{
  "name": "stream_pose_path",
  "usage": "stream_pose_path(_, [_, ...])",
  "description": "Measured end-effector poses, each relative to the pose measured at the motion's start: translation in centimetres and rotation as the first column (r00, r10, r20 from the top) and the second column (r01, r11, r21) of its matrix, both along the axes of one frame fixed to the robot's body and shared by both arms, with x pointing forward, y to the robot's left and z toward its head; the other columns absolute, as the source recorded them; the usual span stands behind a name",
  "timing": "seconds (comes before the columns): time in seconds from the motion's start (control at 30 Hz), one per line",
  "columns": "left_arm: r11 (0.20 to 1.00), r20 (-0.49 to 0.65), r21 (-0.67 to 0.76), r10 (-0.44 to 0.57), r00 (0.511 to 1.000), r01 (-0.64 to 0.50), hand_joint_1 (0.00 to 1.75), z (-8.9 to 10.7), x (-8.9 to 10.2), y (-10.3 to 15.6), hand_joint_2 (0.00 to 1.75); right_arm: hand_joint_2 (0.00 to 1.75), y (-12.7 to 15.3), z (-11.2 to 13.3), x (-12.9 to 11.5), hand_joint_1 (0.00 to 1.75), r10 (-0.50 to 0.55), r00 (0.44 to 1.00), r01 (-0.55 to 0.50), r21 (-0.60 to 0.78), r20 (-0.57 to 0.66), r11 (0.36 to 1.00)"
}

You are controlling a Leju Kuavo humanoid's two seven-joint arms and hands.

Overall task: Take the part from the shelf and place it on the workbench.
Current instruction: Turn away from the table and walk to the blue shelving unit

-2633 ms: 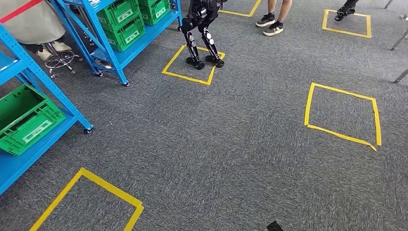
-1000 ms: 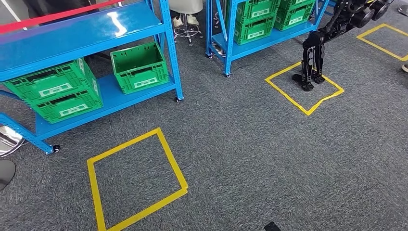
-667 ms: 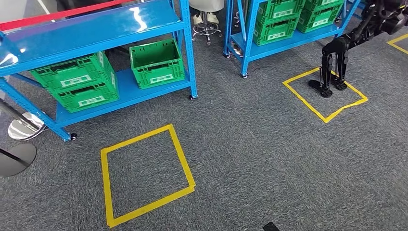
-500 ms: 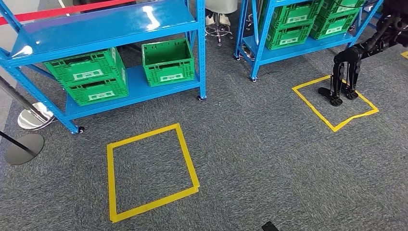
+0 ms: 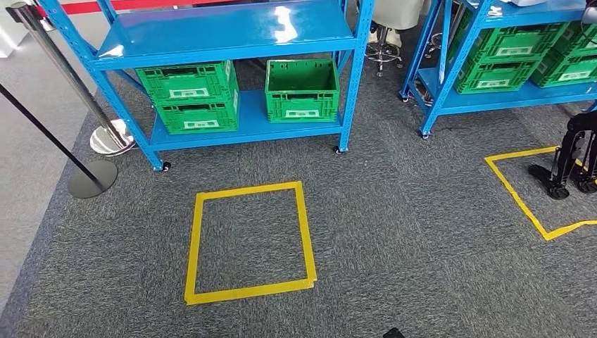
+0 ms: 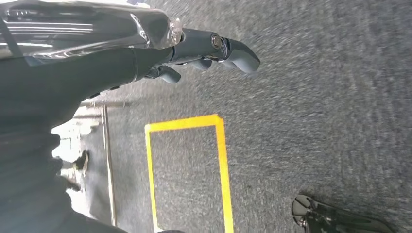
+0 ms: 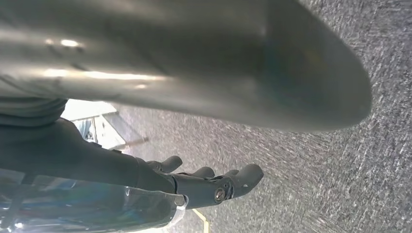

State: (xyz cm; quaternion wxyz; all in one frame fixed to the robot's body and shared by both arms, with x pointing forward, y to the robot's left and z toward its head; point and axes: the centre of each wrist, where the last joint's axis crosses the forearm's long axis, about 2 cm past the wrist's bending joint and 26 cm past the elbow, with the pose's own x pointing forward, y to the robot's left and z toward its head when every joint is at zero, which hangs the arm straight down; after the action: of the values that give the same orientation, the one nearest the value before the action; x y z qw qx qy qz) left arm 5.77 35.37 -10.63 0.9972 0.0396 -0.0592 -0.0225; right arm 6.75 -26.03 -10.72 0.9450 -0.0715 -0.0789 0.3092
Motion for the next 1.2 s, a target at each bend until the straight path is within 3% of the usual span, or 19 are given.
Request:
stream_pose_path(0.6, [1.000,-0.014,0.000,0.014,1.000,-0.014,0.00,-0.04,-0.25,-0.05,1.75,0.00,0.15,0.10,0.47,0.00,-0.013,0.999,0.013,-0.009,0.051,1.000])
stream_pose_path(0.73, [1.000,-0.011,-0.003,0.012,1.000,-0.012,0.00,-0.03,-0.04,-0.21,1.75,1.75,0.07,0.03,0.09,0.00,-0.011,0.999,0.012,-0.018,0.041,1.000])
stream_pose_path(1.2, [1.000,-0.015,-0.006,0.000,1.000,0.000,0.00,-0.06,-0.13,-0.33,1.75,1.75,0.06,0.00,-0.17,0.00,-0.007,1.000,0.008,-0.047,0.019,0.999])
